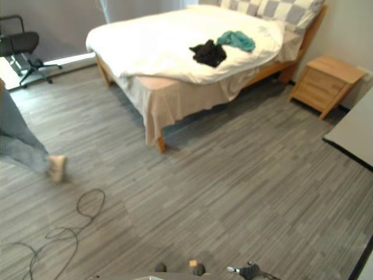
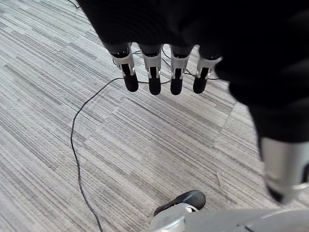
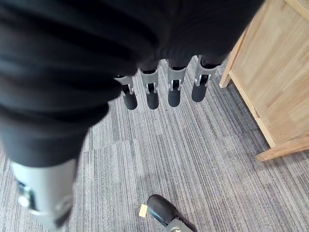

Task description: Tidy up the quilt and then pick up the clothes from the bed and put them into the laundry hamper.

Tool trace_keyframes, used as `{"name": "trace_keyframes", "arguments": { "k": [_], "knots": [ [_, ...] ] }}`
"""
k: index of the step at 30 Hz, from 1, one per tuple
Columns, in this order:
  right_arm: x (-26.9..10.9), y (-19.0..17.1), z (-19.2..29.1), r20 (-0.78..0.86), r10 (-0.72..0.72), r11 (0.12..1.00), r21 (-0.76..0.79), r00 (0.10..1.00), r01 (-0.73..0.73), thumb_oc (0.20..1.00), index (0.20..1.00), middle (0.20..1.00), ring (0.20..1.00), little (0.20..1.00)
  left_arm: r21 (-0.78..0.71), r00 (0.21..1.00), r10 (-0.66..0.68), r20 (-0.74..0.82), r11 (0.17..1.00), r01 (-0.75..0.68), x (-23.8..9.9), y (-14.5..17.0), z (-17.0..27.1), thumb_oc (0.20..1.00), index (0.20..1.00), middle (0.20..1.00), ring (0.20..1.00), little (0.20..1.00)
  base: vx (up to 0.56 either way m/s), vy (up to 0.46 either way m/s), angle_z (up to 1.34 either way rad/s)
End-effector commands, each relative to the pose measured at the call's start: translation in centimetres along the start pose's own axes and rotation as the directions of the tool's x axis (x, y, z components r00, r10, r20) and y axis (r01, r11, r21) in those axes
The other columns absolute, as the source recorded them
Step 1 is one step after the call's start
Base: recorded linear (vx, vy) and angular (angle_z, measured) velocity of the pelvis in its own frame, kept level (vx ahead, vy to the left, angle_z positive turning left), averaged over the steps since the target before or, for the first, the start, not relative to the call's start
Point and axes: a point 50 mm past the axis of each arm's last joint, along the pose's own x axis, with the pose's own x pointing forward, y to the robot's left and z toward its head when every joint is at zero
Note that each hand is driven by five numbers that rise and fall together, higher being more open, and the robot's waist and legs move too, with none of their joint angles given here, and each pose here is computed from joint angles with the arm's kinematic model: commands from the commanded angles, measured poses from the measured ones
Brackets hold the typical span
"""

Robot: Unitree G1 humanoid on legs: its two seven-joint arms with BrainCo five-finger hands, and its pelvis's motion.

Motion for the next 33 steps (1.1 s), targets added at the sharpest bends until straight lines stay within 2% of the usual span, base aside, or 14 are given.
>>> {"name": "trace_keyframes", "arguments": {
  "k": [1, 9, 12, 16, 21, 25, 27, 30, 33],
  "knots": [
    [0.3, -1.2, 2.1, 0.049, -0.040, 0.998, -0.038, 0.998, 0.041, 1.000, 1.000, 1.000, 1.000, 1.000, 0.070, 0.996, 0.051, 0.067, 0.996, -0.055, 0.4, 1.1, 2.6, 1.000, 1.000, 1.000, 1.000, 1.000, -0.02, 0.029, -0.04],
    [0.4, -1.8, 3.4, 0.083, -0.066, 0.997, -0.040, 0.994, 0.069, 1.000, 1.000, 1.000, 1.000, 1.000, 0.109, 0.984, 0.103, 0.147, 0.987, -0.119, 0.6, 2.8, 4.7, 1.000, 1.000, 1.000, 1.000, 1.000, -0.04, 0.050, -0.06],
    [0.4, -1.8, 3.9, 0.094, -0.071, 0.997, 0.005, 0.993, 0.071, 1.000, 1.000, 1.000, 1.000, 1.000, 0.071, 0.973, 0.135, 0.187, 0.986, -0.150, 0.6, 3.9, 6.0, 1.000, 1.000, 1.000, 1.000, 1.000, -0.06, 0.087, -0.11],
    [0.4, -2.1, 4.7, 0.091, -0.102, 0.982, 0.171, 0.991, 0.085, 1.000, 1.000, 1.000, 1.000, 1.000, -0.028, 0.972, 0.178, 0.152, 0.984, -0.176, 0.7, 4.9, 5.8, 1.000, 1.000, 1.000, 1.000, 1.000, 0.12, 0.161, -0.18],
    [0.2, -1.1, 4.0, 0.065, -0.075, 0.972, 0.226, 0.995, 0.058, 1.000, 1.000, 1.000, 1.000, 1.000, 0.002, 0.980, 0.156, 0.125, 0.988, -0.157, 0.8, 4.9, 5.2, 1.000, 1.000, 1.000, 1.000, 1.000, 0.42, -0.051, 0.05],
    [0.2, -1.0, 3.7, 0.058, -0.069, 0.971, 0.232, 0.996, 0.054, 1.000, 1.000, 1.000, 1.000, 1.000, 0.037, 0.984, 0.136, 0.117, 0.989, -0.141, 0.8, 4.7, 4.8, 1.000, 1.000, 1.000, 1.000, 1.000, 0.50, -0.112, 0.25],
    [0.2, -0.7, 2.1, 0.018, -0.051, 0.976, 0.211, 0.999, 0.046, 1.000, 1.000, 1.000, 1.000, 1.000, 0.087, 0.991, 0.100, 0.084, 0.990, -0.107, 0.8, 3.6, 3.6, 1.000, 1.000, 1.000, 1.000, 1.000, 0.75, -0.115, 0.16],
    [0.3, -1.1, 1.6, 0.006, -0.063, 0.985, 0.163, 0.998, 0.062, 1.000, 1.000, 1.000, 1.000, 1.000, 0.069, 0.993, 0.092, 0.069, 0.993, -0.097, 0.7, 3.1, 3.3, 1.000, 1.000, 1.000, 1.000, 1.000, 0.34, -0.108, 0.08],
    [0.5, -2.8, 2.9, 0.047, -0.118, 0.986, 0.124, 0.992, 0.112, 1.000, 1.000, 1.000, 1.000, 1.000, 0.046, 0.970, 0.156, 0.186, 0.985, -0.167, 0.7, 4.6, 6.4, 1.000, 1.000, 1.000, 1.000, 1.000, 0.30, -0.207, -0.08]
  ]
}}
